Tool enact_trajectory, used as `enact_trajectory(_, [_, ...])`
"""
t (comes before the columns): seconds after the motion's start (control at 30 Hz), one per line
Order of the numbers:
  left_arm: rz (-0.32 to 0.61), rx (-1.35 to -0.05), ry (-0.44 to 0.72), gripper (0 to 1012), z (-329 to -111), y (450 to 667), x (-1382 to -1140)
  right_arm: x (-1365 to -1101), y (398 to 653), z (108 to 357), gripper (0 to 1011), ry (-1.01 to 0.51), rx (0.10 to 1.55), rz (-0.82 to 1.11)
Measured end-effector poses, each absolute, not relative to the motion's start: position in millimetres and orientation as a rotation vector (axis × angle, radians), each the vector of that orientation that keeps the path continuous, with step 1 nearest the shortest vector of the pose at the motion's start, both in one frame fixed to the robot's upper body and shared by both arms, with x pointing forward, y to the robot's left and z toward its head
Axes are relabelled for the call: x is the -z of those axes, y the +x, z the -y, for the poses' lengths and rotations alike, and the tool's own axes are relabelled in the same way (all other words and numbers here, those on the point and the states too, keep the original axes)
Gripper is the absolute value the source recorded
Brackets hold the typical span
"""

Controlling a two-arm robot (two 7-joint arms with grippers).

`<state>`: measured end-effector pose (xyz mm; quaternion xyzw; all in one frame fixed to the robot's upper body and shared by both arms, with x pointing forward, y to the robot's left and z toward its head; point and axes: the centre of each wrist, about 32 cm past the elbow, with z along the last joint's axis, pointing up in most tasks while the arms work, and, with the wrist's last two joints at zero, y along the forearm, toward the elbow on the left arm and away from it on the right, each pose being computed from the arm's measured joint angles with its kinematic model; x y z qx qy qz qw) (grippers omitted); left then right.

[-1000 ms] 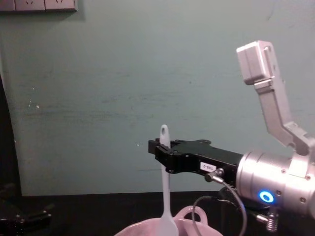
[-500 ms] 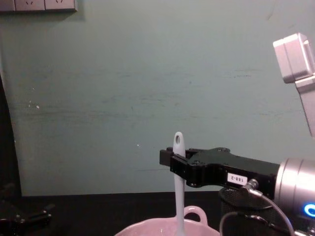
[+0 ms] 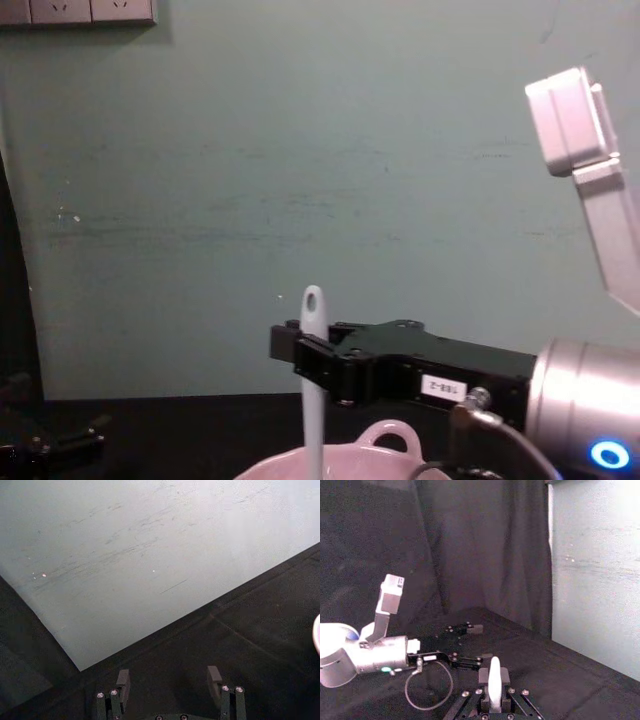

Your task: Use the one hand to pick up the spoon and stir the clear water in the bowl.

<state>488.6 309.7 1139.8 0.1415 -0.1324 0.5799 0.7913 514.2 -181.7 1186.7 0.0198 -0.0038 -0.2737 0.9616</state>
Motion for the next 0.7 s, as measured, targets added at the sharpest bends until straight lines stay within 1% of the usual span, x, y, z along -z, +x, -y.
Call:
enact_trajectory(0.27, [0.285,-1.248,0.304,1011,-309.7,488.6,-1139.8,-1182.8,522.7,164.5,116,0.059,0.554,0.002])
enact_trajectory(0.43, [0.285,-1.248,0.304,1011,-309.7,488.6,-1139.8,-1178.0,533.3,155.5,116,0.081,0.585,0.012])
enact_trajectory(0.7, [0.285,-1.248,0.304,1011,-309.7,488.6,-1139.8,-1171.2,550.3,147.9,116,0.112,0.653,0.032])
